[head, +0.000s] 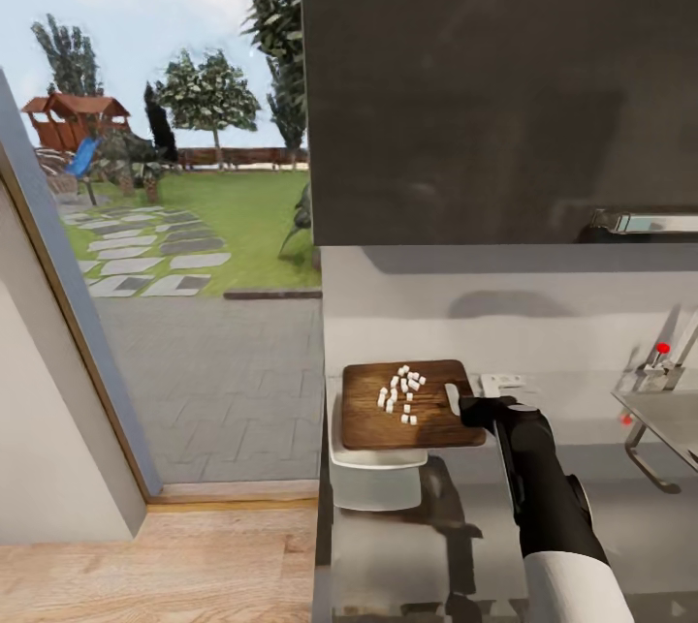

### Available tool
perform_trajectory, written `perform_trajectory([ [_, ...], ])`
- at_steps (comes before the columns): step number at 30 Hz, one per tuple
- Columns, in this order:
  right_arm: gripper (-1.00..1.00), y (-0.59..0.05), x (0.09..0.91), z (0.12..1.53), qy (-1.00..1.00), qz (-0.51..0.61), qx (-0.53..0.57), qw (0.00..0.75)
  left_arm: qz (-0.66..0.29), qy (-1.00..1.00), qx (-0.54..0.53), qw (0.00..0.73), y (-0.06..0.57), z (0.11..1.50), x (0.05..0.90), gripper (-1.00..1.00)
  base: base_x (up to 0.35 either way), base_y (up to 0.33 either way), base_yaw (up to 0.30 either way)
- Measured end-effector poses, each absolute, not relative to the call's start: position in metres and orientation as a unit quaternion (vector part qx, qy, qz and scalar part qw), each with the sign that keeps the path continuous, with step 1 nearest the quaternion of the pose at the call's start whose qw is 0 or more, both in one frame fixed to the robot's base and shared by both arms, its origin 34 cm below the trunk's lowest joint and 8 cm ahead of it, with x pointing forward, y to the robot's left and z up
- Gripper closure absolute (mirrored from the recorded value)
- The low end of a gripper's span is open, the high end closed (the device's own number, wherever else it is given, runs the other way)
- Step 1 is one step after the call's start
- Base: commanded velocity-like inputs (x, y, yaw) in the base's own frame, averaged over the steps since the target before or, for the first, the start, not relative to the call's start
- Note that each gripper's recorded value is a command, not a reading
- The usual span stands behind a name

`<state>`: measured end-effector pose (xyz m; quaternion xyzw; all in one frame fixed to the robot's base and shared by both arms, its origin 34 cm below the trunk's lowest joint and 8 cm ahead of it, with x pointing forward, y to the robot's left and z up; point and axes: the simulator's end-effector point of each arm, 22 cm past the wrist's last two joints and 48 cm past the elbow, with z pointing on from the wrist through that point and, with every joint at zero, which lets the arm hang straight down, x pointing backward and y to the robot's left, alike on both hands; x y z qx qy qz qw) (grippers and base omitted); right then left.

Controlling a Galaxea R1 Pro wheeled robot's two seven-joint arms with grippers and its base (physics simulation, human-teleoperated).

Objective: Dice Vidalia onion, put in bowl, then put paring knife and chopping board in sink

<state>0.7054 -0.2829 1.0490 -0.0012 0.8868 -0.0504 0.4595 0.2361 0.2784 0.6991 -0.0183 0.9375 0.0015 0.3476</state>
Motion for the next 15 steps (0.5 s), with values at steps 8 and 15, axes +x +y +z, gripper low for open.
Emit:
perform_trajectory([
  [8, 1.00, -0.288, 0.706, 1.053, 0.884, -0.073, 0.002, 0.461, 0.001, 0.938, -0.018, 0.347, 0.278, 0.699, 0.236, -1.00, 0.000, 0.000, 0.000],
  [15, 1.00, -0.289, 0.710, 1.060, 0.880, -0.089, 0.003, 0.467, 0.001, 0.938, -0.018, 0.347, 0.278, 0.699, 0.235, -1.00, 0.000, 0.000, 0.000],
])
